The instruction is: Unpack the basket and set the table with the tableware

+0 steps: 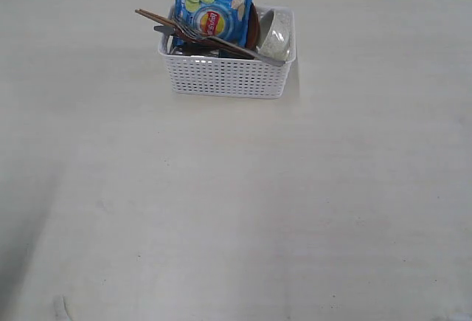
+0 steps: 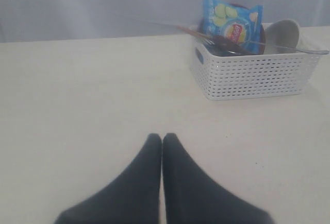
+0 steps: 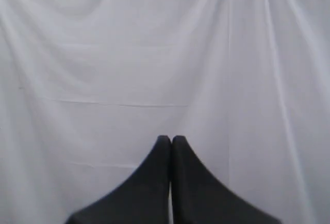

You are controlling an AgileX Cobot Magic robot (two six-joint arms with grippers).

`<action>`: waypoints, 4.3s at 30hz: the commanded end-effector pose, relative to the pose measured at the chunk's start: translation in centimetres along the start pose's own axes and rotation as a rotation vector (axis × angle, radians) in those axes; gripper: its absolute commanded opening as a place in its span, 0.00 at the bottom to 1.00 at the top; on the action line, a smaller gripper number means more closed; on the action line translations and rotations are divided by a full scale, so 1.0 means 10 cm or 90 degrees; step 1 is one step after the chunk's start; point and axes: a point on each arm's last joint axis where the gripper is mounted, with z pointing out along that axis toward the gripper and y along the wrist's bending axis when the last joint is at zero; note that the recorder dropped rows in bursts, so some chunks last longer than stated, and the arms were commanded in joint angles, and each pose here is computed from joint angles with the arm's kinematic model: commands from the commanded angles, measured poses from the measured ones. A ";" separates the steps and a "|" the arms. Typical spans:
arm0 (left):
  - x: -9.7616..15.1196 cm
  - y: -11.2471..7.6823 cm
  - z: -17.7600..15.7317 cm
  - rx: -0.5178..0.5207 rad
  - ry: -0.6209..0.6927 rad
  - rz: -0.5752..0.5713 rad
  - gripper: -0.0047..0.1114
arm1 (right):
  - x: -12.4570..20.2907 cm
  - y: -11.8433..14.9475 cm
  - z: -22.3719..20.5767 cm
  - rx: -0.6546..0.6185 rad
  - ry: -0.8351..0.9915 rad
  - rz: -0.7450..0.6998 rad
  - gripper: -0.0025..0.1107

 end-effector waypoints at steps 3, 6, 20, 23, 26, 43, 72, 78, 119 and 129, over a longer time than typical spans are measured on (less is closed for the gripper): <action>0.01 0.00 0.00 0.003 -0.001 0.000 0.04 | -0.49 0.10 0.48 -0.015 0.113 -0.015 0.02; 0.01 0.00 0.00 0.003 -0.001 0.000 0.04 | -0.46 0.16 0.96 -0.025 0.331 -0.033 0.02; 0.01 0.00 0.00 0.003 -0.001 0.000 0.04 | 0.63 0.99 2.17 -0.254 0.782 -0.068 0.02; 0.01 0.00 0.00 0.003 -0.001 0.000 0.04 | 0.65 1.16 2.21 -0.284 0.758 -0.025 0.02; 0.01 0.00 0.00 0.003 -0.001 0.000 0.04 | 0.65 1.37 2.26 -0.365 0.731 -0.083 0.02; 0.01 0.00 0.00 0.003 -0.001 0.000 0.04 | 1.20 2.23 3.10 -0.564 0.920 -0.240 0.02; 0.01 0.00 0.00 0.003 -0.001 0.000 0.04 | 2.09 2.29 3.36 -0.606 0.943 -0.317 0.39; 0.01 0.00 0.00 0.003 -0.001 -0.001 0.04 | 2.24 2.24 3.38 -0.588 0.955 -0.285 0.43; 0.01 0.00 0.00 0.003 -0.001 -0.001 0.04 | 0.75 3.06 2.97 -0.476 0.941 -0.070 0.02; 0.01 0.00 0.00 0.003 -0.001 -0.001 0.04 | 1.50 3.68 1.82 -0.375 1.013 0.050 0.02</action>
